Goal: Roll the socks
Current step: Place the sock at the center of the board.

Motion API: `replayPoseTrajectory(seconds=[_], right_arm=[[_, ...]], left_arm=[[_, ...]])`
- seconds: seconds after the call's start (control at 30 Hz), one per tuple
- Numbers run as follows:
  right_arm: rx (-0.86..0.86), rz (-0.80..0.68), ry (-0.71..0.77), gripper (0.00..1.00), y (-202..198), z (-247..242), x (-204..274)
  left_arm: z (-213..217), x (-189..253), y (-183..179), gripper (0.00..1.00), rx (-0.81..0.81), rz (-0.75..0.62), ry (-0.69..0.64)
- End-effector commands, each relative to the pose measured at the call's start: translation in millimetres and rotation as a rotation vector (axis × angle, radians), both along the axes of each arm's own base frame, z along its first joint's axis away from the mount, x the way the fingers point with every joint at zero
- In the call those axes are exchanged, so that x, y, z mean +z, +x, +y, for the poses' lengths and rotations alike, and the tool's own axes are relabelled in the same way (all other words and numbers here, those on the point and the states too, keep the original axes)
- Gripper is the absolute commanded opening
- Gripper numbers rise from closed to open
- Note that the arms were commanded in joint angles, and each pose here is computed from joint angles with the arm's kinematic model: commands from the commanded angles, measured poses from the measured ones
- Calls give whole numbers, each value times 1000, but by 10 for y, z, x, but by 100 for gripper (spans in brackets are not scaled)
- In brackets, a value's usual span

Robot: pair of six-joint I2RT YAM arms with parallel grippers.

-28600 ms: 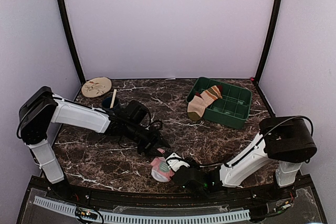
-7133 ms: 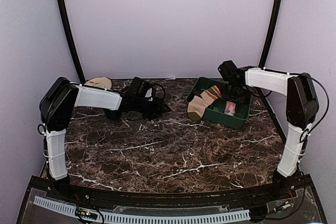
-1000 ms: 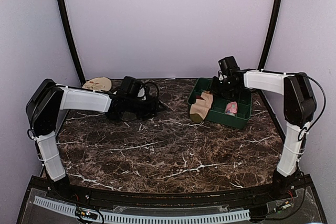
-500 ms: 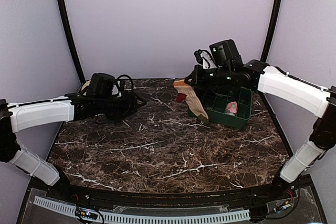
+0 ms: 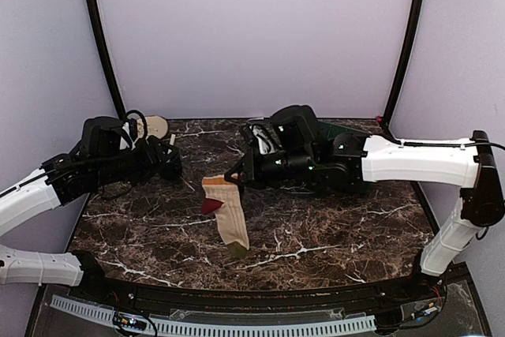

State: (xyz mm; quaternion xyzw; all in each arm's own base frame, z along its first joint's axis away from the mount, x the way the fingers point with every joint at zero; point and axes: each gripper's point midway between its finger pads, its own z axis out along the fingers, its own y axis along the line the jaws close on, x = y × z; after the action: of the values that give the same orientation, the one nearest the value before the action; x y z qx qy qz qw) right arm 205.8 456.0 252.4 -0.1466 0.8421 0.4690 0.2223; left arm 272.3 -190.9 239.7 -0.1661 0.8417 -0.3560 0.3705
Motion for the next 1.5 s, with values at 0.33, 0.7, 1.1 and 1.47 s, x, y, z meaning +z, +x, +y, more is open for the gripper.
replayPoseTrajectory(seconds=[0.33,0.7,1.1,1.47], right_arm=[[-147,-411,-407,0,519,-501,214],[91,-828,-829,3,133,-251,-483],[346,-791,-666,43,-661,404,-967],[129,-589,-563,49,-585,-55,-744]], left_arm=[[71,-264,-49,66,24,73,57],[90,-446,-36,67,51,131,79],[224,-538,-122,70,90,166,107],[-130,-605,-90,71,-68,163,57]])
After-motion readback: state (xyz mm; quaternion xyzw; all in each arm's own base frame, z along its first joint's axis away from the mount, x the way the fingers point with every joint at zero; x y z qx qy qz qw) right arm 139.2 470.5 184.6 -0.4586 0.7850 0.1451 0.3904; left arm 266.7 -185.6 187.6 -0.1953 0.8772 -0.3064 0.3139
